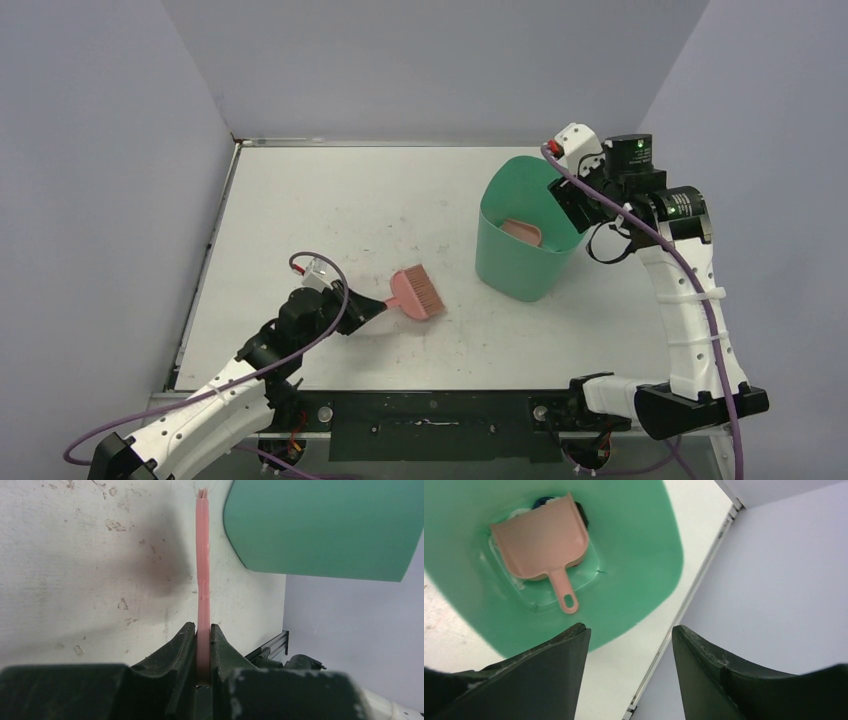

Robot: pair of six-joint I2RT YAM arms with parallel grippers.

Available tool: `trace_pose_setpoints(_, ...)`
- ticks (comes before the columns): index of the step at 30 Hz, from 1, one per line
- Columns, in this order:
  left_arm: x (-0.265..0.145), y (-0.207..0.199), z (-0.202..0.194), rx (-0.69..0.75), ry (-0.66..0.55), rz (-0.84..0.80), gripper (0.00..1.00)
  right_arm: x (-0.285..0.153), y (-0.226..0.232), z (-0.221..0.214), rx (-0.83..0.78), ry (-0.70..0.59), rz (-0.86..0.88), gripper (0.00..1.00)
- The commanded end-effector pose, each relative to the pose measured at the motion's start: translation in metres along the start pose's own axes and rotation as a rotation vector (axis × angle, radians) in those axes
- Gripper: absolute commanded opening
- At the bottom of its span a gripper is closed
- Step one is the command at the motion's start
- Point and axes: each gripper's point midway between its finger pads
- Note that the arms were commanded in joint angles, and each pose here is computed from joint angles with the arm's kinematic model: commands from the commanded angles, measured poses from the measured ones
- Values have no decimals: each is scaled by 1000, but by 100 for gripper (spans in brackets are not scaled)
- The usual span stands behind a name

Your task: Sweep away the paper scraps from the table

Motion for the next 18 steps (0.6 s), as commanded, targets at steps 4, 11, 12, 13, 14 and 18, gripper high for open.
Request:
trace_pose_setpoints(4,-7,8,-4,-59,21,63,7,5,-54,-29,143,104,-236,77)
trace_pose_setpoints(11,-19,37,-7,16,40,216,31,36,-43,-76,327,204,-101,95)
trace_pose_setpoints(12,-22,39,-6,32,37,234,37,38,-41,-80,354,198,-73,96)
trace_pose_setpoints(13,-25,41,-4,51,32,254,43,40,-40,-82,376,188,-51,97)
trace_pose_setpoints(14,-28,41,-3,75,34,266,47,43,-39,-84,392,186,-33,98)
trace_pose_setpoints(18,-41,33,8,172,17,326,50,47,-38,-81,457,145,8,98)
Point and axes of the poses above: each gripper's point midway between its finger pads, its own x axis out along the fingers, its own y axis along the line the jaws close on, z = x × y, and after that the axes turned 14 degrees about -x, right-handed
